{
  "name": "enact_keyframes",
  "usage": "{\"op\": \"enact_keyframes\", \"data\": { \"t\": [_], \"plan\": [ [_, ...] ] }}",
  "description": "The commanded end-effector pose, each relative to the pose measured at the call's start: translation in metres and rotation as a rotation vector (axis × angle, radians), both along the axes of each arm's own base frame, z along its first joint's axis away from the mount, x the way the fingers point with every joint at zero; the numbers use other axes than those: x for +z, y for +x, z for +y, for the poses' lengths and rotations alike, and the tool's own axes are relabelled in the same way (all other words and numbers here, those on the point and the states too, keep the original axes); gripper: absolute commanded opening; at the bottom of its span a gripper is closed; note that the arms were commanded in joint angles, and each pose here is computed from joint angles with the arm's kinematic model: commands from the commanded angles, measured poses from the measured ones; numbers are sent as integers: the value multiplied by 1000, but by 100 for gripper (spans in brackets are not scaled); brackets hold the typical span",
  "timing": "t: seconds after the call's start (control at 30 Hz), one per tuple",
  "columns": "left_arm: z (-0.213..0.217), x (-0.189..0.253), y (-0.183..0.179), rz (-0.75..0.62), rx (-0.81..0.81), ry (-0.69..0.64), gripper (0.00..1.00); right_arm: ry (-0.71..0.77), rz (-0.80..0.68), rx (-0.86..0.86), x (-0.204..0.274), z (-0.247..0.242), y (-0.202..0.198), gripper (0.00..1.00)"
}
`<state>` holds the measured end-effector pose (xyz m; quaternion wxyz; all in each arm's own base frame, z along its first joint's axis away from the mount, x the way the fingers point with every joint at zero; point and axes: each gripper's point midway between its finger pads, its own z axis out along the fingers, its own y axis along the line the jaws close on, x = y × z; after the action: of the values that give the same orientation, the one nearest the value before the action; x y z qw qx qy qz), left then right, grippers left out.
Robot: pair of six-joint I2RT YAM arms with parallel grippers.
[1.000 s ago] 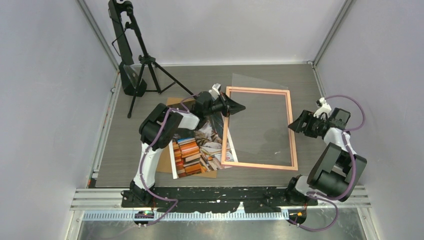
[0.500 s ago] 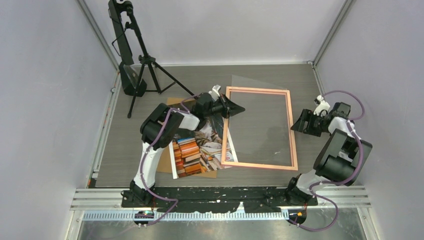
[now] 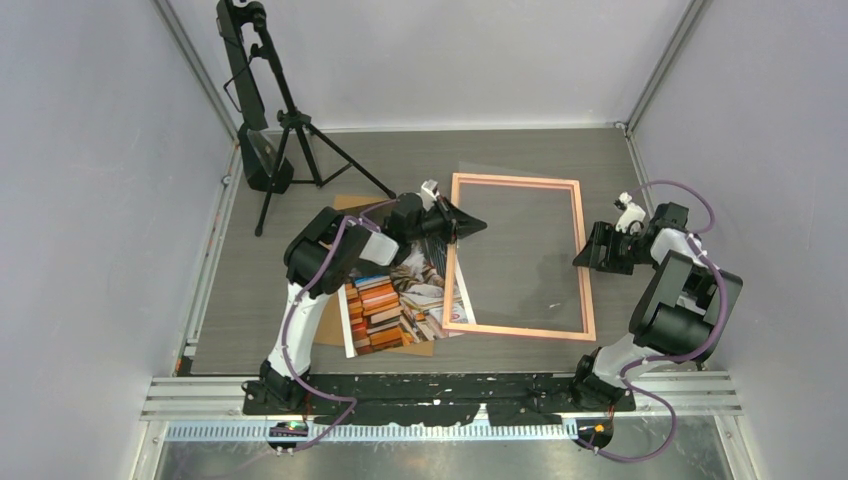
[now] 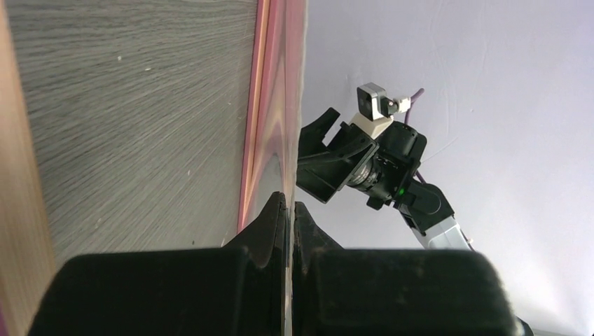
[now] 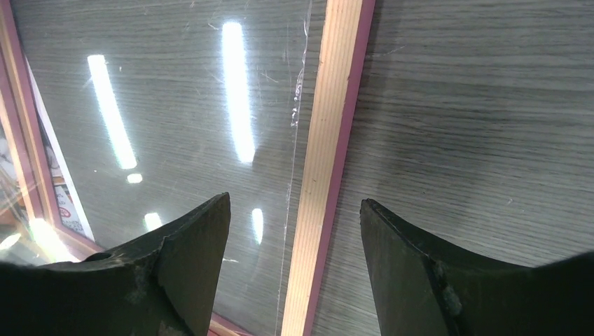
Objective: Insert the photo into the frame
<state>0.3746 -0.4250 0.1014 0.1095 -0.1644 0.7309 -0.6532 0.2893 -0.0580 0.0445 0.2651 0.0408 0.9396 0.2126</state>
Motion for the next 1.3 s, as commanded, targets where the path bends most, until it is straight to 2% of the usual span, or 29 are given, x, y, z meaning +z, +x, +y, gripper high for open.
{"op": "enact_keyframes", "data": {
  "t": [0.0,0.73,1.27],
  "plan": [
    [1,40,-2,-66,16,-66,0,-11,-32,25,8,-1,7,74],
    [-1,44,-11,58,22,-83,0,-7,-24,45,8,5,6,73],
    [-8,43,-18,27,-1,-77,0,-7,-28,47,11,4,8,73]
  ]
}}
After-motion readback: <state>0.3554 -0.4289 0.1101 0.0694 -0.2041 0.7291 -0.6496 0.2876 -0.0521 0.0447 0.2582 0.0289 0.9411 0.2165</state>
